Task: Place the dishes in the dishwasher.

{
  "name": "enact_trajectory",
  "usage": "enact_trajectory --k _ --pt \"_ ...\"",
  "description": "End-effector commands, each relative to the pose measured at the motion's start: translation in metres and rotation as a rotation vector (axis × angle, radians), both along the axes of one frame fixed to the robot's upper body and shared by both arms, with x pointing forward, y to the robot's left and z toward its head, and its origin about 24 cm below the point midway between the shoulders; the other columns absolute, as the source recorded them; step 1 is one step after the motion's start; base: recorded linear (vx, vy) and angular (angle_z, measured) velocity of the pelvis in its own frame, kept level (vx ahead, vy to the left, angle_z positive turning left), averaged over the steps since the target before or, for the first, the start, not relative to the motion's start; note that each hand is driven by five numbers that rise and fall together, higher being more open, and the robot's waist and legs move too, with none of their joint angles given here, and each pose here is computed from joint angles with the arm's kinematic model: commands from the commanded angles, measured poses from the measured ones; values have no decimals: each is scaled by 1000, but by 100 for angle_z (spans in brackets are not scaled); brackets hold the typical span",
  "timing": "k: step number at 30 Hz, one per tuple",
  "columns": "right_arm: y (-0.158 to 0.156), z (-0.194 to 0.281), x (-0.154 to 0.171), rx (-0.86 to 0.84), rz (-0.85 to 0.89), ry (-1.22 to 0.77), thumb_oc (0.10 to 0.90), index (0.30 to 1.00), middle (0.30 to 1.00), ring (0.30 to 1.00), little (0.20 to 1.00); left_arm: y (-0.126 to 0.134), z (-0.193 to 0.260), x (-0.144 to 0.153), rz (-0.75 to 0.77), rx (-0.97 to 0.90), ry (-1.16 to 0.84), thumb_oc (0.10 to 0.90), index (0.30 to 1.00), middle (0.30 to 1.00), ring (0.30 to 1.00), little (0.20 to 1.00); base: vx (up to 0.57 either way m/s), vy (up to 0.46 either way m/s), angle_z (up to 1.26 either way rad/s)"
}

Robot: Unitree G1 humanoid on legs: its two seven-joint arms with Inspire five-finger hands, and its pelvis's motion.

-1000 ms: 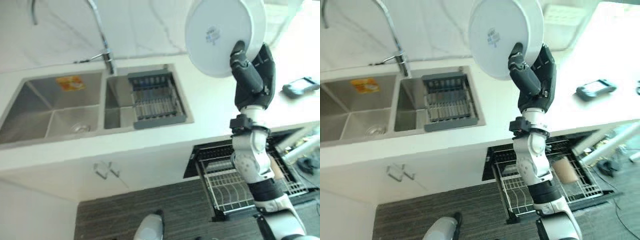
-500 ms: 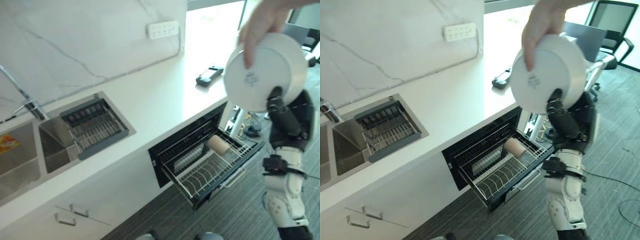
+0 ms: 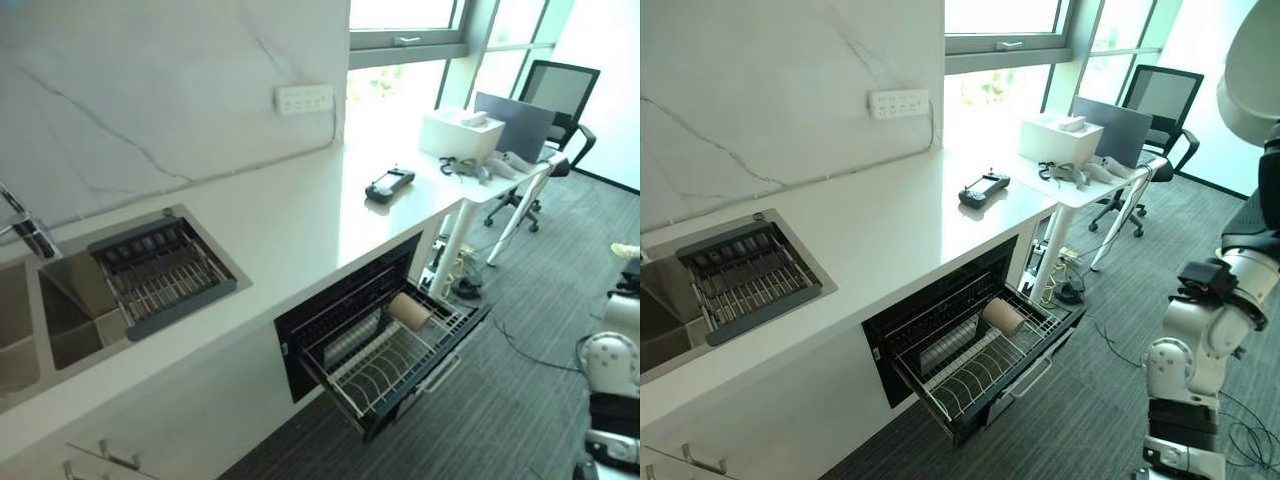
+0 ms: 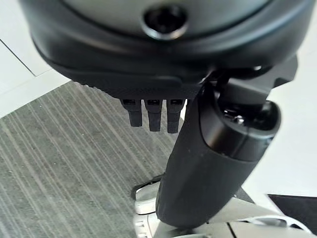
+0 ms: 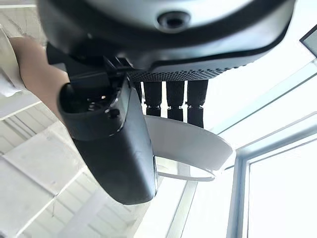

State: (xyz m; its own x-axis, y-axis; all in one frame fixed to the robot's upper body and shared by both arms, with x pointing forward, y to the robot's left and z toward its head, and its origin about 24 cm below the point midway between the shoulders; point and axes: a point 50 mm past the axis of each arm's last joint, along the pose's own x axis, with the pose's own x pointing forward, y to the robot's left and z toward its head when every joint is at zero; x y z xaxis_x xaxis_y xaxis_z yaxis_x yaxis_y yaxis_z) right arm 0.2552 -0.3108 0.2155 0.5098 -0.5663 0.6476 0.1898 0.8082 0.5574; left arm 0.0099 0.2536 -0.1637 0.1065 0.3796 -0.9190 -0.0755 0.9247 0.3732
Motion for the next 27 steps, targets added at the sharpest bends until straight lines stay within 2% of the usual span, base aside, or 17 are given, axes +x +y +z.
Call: enact_trajectory --k 1,11,21,27 --pt "88 -137 9 -255 356 616 400 300 300 300 300 -10 1 36 -37 -11 -93 800 900 900 900 900 39 14 16" --pt "107 -132 25 -339 325 626 400 300 300 300 300 -5 1 30 -45 4 -75 800 900 900 900 900 56 18 14" --pt "137 -165 22 -495 468 769 400 300 300 300 300 -4 2 34 -43 -1 -103 800 900 900 900 900 23 -5 1" --pt "154 -202 10 -588 594 915 400 300 300 300 300 -4 2 35 -35 -5 -109 800 900 900 900 900 13 -6 3"
